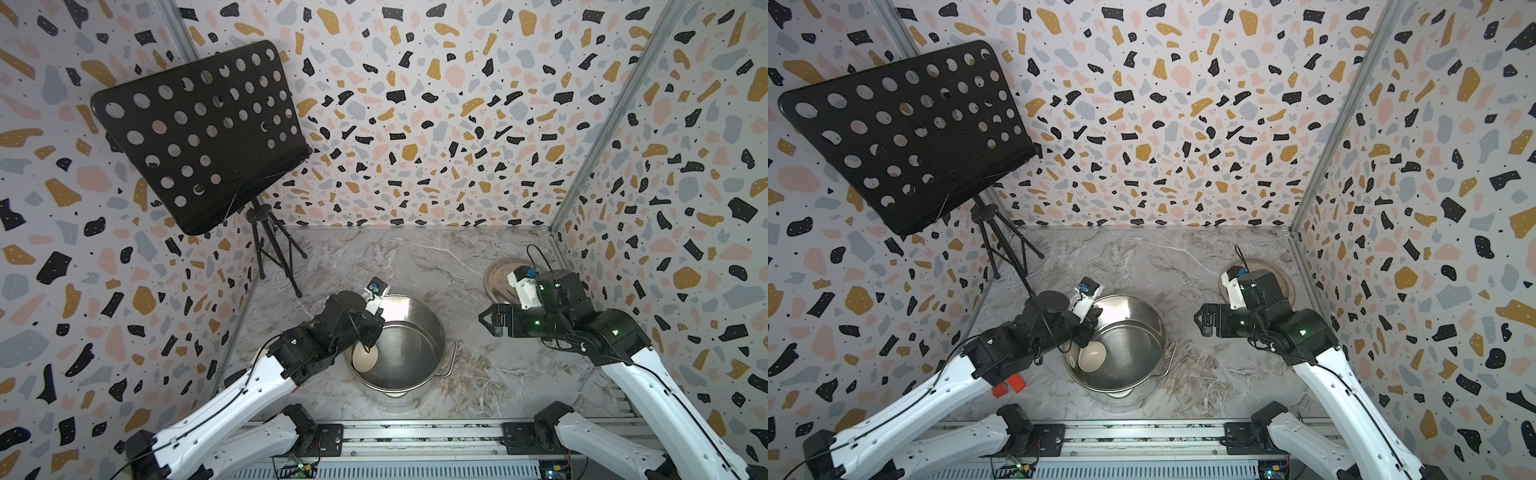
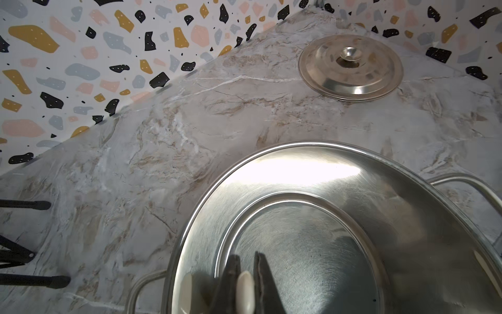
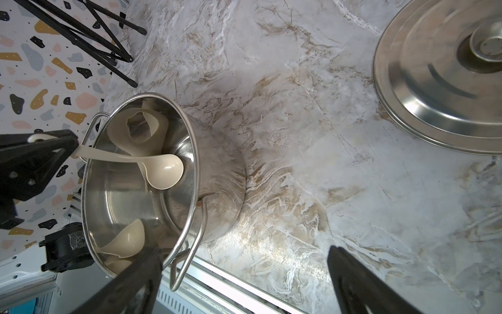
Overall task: Stir the soup with a spoon
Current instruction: Stir the soup in the pan with a stick.
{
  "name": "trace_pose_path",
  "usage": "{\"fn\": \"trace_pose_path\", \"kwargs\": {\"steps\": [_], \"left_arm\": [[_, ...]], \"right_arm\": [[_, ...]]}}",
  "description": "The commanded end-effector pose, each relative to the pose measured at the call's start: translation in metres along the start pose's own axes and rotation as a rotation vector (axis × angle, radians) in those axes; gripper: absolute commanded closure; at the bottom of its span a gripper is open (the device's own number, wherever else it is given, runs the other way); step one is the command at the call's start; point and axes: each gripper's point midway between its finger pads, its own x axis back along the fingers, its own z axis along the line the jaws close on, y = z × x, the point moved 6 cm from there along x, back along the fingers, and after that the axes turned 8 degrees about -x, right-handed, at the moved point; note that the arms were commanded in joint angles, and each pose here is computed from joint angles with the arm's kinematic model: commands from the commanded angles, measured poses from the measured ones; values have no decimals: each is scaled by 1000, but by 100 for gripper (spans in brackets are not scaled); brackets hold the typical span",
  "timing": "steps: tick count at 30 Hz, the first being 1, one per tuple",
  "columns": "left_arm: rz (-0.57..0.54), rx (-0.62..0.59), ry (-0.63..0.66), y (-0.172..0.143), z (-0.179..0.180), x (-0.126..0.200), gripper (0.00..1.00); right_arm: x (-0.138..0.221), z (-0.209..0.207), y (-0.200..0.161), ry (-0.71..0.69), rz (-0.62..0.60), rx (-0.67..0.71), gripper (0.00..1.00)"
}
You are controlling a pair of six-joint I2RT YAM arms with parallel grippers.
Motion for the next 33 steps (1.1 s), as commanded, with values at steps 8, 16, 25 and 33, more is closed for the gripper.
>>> {"fn": "trace_pose_path", "kwargs": {"steps": [8,16,25,33], "left_arm": [[-197,-17,-299,79,-29,-31,100],[-235,-75,-602,91,-74,-29,100],[-193,-121,-789,55,-101,4,100],[-120,-114,-694,4,-88,30,100]], "right_arm": [[11,6,3,32,-37,20,0],[13,2,-1,27,-49,10,0],[11,0,-2,17,-45,6,0],[7,-1,-3,11,-33,-1,0]]}}
